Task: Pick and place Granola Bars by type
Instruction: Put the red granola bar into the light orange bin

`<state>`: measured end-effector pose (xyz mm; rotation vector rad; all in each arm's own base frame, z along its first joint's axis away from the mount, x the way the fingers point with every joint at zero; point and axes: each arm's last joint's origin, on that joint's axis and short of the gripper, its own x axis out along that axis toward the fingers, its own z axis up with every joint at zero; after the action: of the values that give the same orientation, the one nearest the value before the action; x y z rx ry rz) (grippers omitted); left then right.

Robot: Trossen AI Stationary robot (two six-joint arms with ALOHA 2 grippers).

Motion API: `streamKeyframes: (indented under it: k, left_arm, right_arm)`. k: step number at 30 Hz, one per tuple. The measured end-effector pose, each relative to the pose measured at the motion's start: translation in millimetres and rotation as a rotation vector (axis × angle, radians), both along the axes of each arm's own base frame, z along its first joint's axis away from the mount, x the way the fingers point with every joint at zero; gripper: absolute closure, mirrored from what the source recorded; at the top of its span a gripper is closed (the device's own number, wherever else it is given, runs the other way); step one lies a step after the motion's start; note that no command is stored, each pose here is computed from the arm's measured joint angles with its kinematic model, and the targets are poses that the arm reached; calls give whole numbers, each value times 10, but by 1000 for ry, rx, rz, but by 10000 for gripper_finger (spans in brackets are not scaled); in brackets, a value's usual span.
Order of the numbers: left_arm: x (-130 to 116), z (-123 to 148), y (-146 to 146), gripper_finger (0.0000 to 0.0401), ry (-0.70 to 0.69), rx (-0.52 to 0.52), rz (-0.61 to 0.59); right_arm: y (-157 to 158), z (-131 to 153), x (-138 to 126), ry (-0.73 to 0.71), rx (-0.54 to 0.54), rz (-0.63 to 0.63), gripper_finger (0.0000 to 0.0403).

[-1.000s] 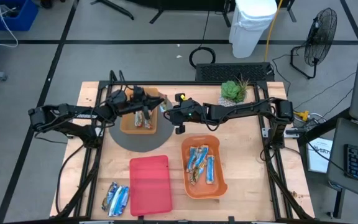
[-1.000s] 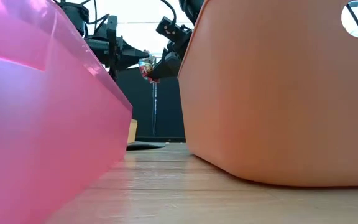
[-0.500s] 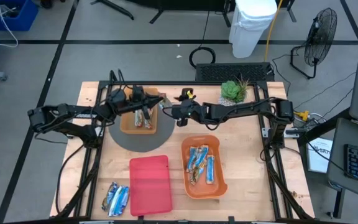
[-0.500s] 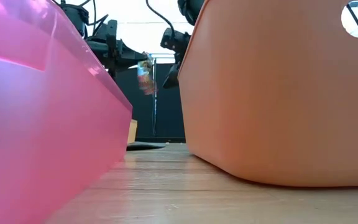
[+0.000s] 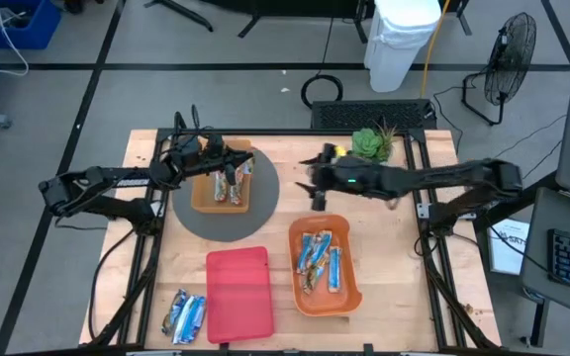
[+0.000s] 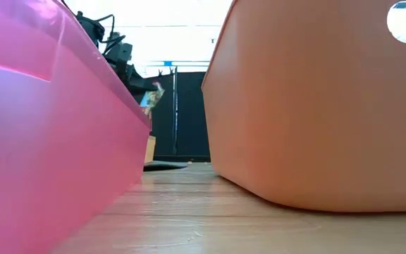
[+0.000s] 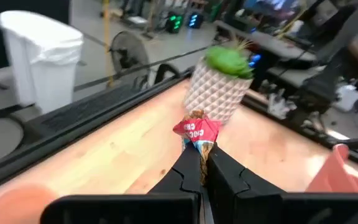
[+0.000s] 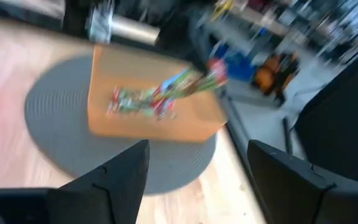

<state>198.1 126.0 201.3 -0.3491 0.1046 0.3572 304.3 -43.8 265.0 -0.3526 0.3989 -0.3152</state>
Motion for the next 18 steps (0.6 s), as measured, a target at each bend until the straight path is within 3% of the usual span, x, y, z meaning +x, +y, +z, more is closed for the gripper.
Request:
streamKeyframes:
  k: [9,18]
  left_arm:
    - [-284,-84,-162,392,79,-30,126]
    - [-551,-440,-324,392,96,-121,201]
  right_arm:
    - [81,-60,-759,-377,-47,-35,151]
    - [89,-75,-950,-455,-50,-60,151]
